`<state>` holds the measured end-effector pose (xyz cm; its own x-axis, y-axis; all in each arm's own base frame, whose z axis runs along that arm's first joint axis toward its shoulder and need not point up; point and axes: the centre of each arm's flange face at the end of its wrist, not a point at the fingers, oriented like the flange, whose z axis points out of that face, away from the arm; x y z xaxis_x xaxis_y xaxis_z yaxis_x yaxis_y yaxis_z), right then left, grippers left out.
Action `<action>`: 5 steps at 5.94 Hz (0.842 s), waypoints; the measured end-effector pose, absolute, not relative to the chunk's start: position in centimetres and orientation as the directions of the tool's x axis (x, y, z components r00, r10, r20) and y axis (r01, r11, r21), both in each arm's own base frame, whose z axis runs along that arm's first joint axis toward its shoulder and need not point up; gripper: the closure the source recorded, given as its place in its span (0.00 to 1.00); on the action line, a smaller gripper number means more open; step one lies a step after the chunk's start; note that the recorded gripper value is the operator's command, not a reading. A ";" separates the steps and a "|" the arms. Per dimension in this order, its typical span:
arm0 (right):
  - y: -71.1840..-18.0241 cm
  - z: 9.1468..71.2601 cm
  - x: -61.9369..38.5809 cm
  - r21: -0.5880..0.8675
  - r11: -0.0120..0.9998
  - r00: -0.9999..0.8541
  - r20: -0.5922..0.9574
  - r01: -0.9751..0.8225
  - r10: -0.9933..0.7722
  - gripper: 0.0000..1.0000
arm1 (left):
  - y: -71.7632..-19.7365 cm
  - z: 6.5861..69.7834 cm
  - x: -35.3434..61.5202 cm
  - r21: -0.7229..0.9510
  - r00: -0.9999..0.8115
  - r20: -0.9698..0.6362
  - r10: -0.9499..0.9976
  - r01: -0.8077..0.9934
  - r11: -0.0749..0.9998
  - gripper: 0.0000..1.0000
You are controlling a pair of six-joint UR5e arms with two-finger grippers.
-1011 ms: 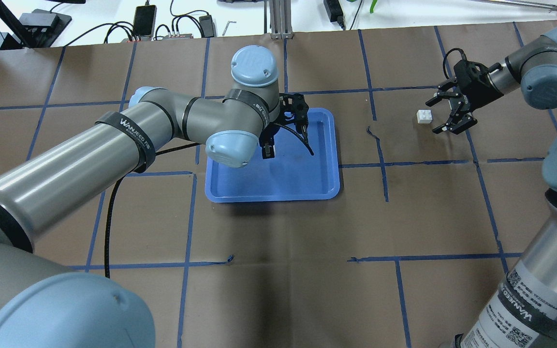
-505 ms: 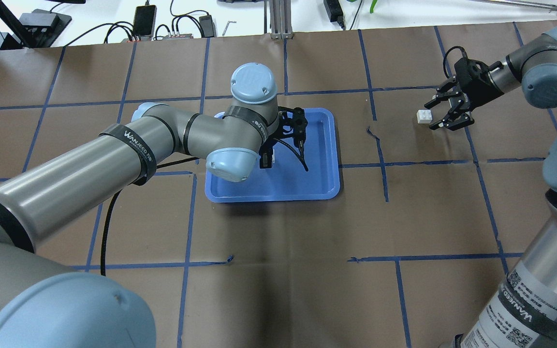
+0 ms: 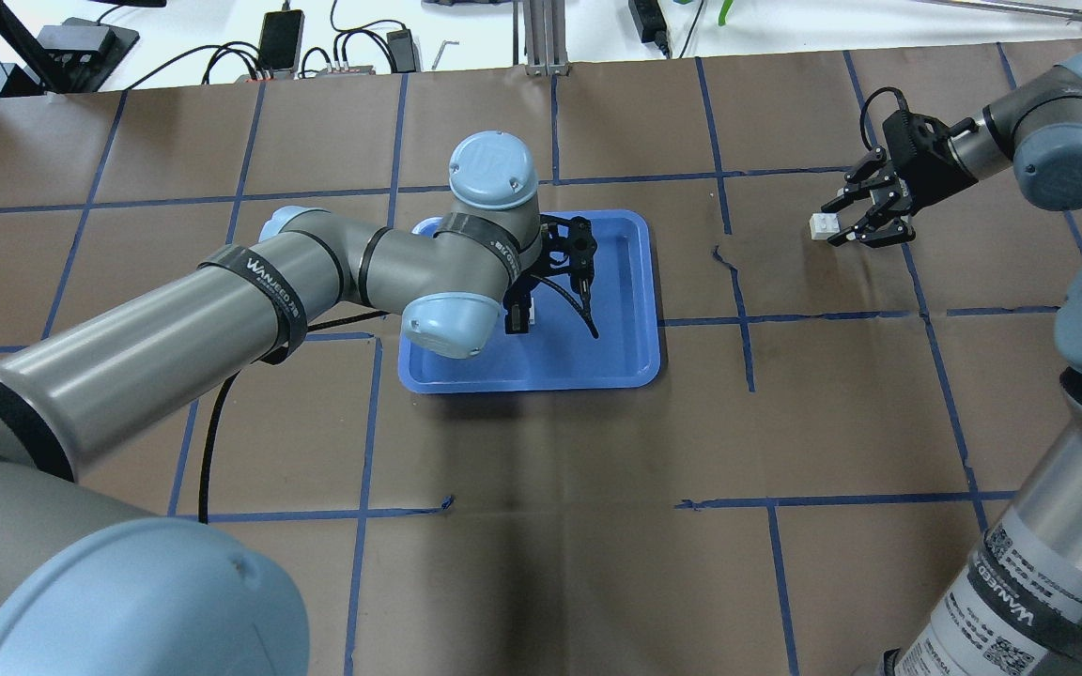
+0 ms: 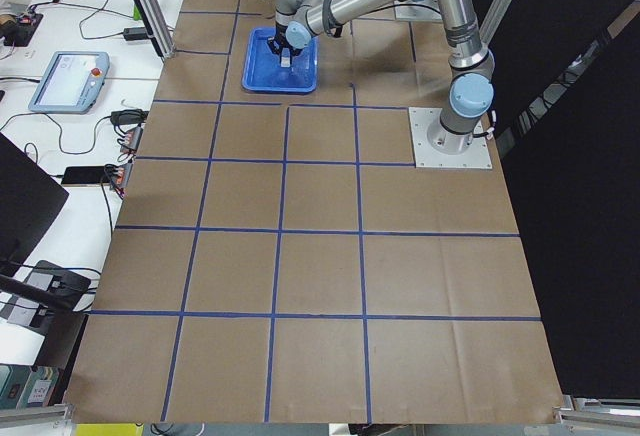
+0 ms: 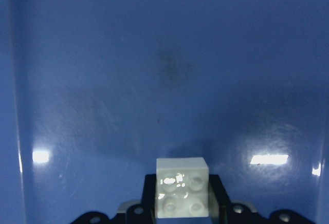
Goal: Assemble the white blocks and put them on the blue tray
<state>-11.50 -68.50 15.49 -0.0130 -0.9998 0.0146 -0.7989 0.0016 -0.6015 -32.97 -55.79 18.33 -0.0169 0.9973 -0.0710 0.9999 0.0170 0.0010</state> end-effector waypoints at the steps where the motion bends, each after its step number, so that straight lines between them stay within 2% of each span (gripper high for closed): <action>1: -68.5 15.6 -11.5 -0.601 -0.001 -0.012 0.018 -0.799 -1.000 0.65 | -55.9 18.0 -32.9 0.003 -0.022 -0.066 0.998 1.000 0.023 0.18; 3: -68.8 16.4 -11.6 -0.592 -0.010 -0.015 0.038 -0.806 -0.999 0.67 | -56.3 18.6 -32.9 0.008 -0.044 -0.066 0.997 0.999 0.045 0.15; 5: -68.8 20.3 -11.4 -0.569 -0.025 -0.028 0.085 -0.822 -0.996 0.67 | -56.5 23.9 -30.5 0.014 -0.085 -0.015 0.996 0.996 0.085 0.15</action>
